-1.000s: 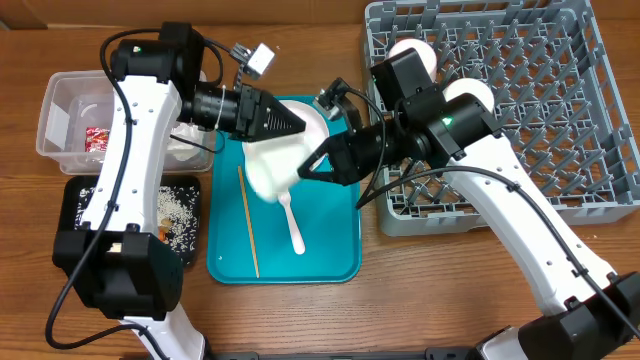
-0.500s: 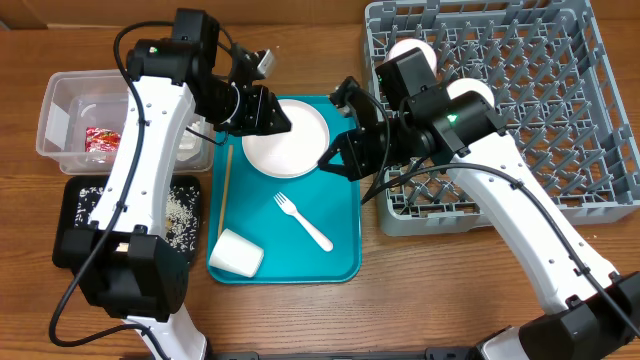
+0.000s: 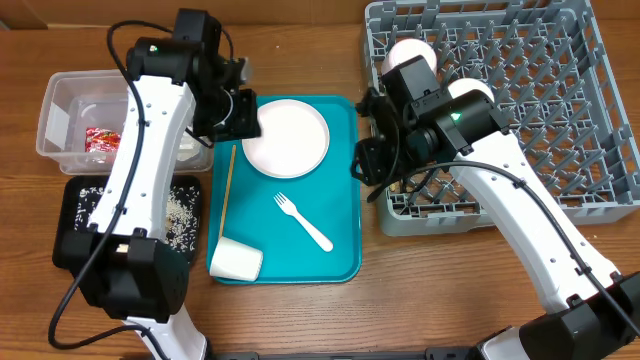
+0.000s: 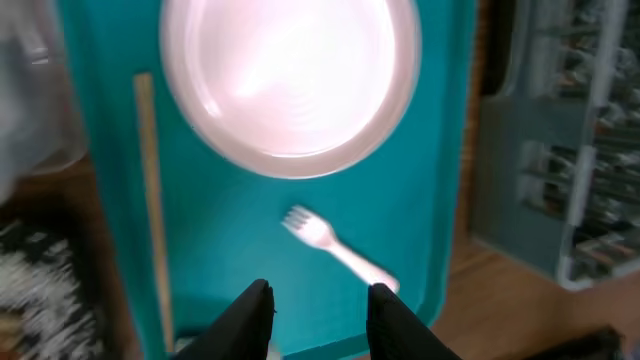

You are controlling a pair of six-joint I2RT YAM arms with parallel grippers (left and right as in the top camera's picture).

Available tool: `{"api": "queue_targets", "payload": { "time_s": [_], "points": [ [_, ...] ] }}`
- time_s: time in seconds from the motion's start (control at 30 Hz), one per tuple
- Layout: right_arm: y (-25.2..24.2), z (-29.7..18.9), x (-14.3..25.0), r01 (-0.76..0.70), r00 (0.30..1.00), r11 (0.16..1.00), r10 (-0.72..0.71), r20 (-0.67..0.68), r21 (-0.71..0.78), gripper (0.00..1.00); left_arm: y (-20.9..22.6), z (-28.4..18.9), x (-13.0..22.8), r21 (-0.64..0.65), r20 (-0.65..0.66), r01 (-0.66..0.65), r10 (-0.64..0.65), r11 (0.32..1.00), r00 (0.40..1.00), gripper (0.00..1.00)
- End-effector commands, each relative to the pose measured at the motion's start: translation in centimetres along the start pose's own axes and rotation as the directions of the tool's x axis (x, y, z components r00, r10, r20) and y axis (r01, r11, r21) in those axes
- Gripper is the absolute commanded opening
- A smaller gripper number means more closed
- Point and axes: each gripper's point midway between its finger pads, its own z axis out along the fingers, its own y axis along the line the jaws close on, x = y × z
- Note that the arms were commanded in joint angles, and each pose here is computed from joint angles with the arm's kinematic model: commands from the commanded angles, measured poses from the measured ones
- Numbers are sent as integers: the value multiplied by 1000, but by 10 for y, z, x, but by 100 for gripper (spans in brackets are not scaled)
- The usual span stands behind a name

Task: Sort waste into correct bins and load items into the dishwasher

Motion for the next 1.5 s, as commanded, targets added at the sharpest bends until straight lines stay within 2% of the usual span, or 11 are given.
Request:
{"api": "queue_targets", "payload": {
  "time_s": [0.0,0.17,0.3,0.33,0.37,0.4,0.47,0.7,0.83,0.93,1.47],
  "points": [
    [-31,-10,-6,-76,997,987,70,45,141,51,32,-63,-2,-187,195,132,-95,973,976,34],
    [-44,-14,-1,-113,993,981,110,28,156,69,27,-111,37,-182,251,173,-125,968,960,35],
    [-51,-16,1,-132,991,978,130,22,163,74,25,-118,82,-222,148,160,-129,962,981,40],
    [-52,-16,2,-130,992,978,129,18,165,74,22,-113,88,-219,117,110,-86,969,989,44],
    [-53,-16,3,-128,992,977,128,15,171,75,20,-108,96,-210,87,83,-66,974,994,56],
    [-54,-17,4,-129,992,976,128,13,178,76,23,-101,104,-222,62,93,-81,971,995,62],
    [-58,-17,5,-130,991,971,130,10,200,77,32,-85,120,-254,-10,91,-97,963,995,69],
    [-59,-17,12,-133,990,969,139,-16,207,77,68,-26,178,-345,-267,115,-215,932,940,60],
    [-59,-17,11,-132,991,970,137,-11,206,78,66,4,193,-290,-335,113,-212,950,918,62],
    [-59,-17,11,-125,991,971,130,-12,206,78,71,19,198,-297,-338,138,-239,945,911,64],
    [-59,-17,11,-125,991,970,131,-14,206,78,83,82,203,-115,-312,267,-290,957,904,66]
  ]
}}
